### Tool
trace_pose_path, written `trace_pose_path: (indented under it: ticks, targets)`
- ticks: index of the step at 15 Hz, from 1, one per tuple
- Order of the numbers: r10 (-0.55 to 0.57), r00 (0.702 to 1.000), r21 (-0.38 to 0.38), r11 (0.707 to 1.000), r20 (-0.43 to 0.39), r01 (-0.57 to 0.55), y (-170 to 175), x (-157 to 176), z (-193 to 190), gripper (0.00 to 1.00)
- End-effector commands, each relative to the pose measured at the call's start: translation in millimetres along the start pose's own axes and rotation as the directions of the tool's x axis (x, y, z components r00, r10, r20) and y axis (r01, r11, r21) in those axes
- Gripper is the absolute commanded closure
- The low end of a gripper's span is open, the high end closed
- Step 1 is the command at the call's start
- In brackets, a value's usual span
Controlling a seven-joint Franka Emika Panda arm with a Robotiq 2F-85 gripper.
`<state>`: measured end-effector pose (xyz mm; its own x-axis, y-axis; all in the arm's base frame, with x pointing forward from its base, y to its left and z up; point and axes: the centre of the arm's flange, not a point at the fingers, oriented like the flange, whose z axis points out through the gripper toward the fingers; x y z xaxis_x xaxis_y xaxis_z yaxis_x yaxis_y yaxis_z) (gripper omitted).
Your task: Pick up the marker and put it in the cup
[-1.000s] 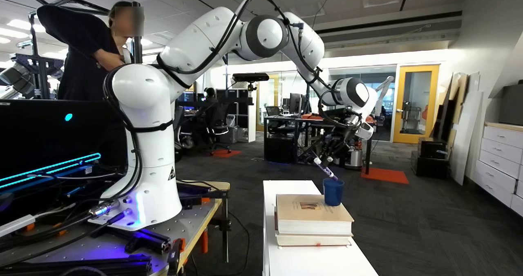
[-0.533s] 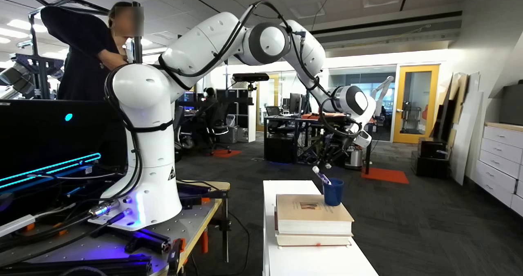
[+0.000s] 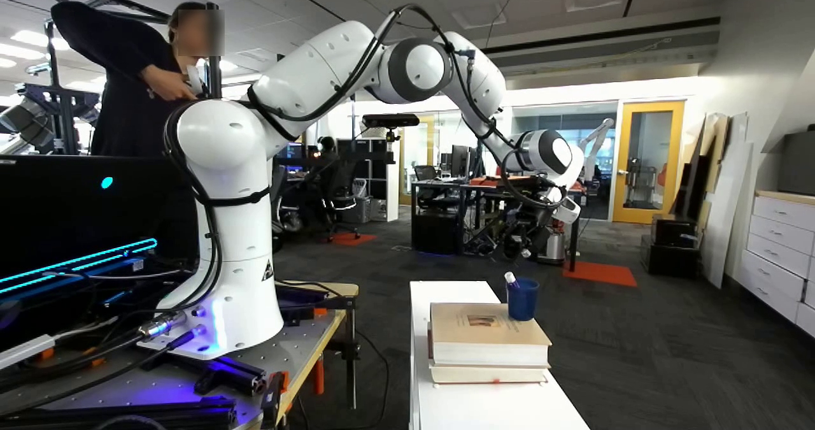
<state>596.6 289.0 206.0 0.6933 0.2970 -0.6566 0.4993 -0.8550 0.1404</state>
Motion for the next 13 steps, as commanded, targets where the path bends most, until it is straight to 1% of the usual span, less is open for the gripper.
trace_pose_path:
  ticks: [1,3,4,13]
  targets:
    - [0.007,1.000,-0.016,1.000,-0.009,-0.007,7.0,-11.1,-11.9,0.00]
    - [0.022,0.999,-0.022,0.999,-0.026,-0.023,10.0,-17.6,-11.8,0.00]
    - [0.008,1.000,-0.001,1.000,-0.015,-0.008,4.2,-2.4,-7.2,0.00]
    - [0.007,1.000,0.000,1.000,-0.012,-0.007,3.5,-1.0,-5.1,0.00]
